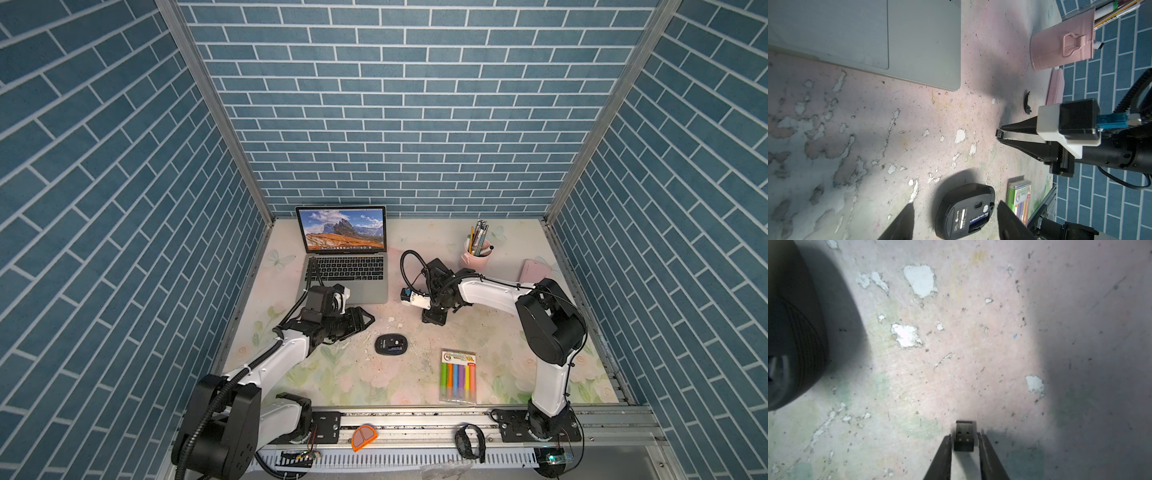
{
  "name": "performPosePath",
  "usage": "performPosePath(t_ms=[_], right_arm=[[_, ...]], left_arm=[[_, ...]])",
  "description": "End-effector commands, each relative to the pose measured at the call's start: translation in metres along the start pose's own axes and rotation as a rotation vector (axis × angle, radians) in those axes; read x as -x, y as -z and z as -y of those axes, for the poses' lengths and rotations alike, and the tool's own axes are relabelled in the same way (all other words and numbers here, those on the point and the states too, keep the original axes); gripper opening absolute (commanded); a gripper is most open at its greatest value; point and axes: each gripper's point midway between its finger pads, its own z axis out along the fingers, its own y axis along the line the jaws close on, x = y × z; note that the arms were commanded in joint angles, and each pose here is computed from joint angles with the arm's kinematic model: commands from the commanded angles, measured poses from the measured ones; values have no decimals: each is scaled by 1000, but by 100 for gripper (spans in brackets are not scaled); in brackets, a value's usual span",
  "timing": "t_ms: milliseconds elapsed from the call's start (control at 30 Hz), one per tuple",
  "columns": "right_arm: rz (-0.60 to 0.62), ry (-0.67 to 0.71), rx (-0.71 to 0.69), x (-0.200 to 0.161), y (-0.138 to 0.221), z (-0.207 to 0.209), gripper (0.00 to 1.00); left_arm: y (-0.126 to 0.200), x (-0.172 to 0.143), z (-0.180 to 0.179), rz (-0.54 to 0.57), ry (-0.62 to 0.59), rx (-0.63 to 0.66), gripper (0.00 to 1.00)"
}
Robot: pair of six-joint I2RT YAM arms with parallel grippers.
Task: Insert the wireless mouse receiver into the laptop
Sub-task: Pick up the USB plug at the center of the board.
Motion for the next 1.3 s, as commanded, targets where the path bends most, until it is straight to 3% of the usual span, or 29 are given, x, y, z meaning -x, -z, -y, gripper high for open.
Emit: performPosePath(t_ms=[0,333,767,1267], right_arm=[[-27,-38,50,-5,-3,-6,23],[-51,-61,64,-10,-6,-7,23],[4,-48,90,1,-1,-12,21],[-52,-81,137,-8,-14,-16,20]], left_arm=[[2,0,-2,4,-7,3,64],[3,1,-2,5,-8,2,64],[5,2,-2,8,-11,5,64],[6,4,-2,8,-10,6,64]])
